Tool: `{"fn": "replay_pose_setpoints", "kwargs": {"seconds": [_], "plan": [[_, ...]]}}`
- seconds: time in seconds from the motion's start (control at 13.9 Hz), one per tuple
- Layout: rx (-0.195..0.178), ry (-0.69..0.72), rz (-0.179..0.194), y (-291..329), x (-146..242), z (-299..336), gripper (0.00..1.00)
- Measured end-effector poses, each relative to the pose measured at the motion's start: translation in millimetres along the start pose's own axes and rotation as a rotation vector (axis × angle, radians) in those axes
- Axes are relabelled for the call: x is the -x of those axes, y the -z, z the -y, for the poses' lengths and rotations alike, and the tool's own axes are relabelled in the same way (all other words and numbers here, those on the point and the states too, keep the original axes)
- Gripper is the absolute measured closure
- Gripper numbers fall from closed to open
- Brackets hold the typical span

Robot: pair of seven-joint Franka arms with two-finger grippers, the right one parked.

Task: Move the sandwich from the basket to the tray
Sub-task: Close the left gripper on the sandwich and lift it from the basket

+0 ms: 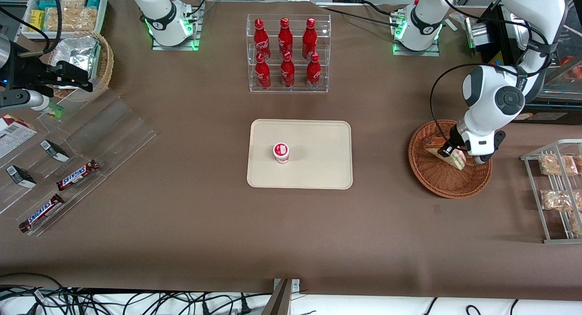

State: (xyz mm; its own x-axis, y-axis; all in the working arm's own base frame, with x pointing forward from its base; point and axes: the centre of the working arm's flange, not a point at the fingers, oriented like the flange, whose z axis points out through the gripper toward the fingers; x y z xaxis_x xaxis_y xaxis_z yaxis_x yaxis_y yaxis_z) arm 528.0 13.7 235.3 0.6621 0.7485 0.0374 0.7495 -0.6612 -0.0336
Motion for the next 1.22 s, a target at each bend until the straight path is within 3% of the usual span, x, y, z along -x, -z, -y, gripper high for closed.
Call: {"fn": "replay_pose_setpoints", "kwargs": {"seconds": [0.43, 0.86, 1.08, 1.22], "plan": [[-0.075, -0.041, 0.019, 40, -10, -15, 0.81], [-0.131, -0.148, 0.04, 127, -25, -46, 0.81], [-0.134, -0.204, 0.074, 169, -29, -57, 0.81], [-0.115, -0.251, 0.103, 198, -31, -64, 0.81]]}}
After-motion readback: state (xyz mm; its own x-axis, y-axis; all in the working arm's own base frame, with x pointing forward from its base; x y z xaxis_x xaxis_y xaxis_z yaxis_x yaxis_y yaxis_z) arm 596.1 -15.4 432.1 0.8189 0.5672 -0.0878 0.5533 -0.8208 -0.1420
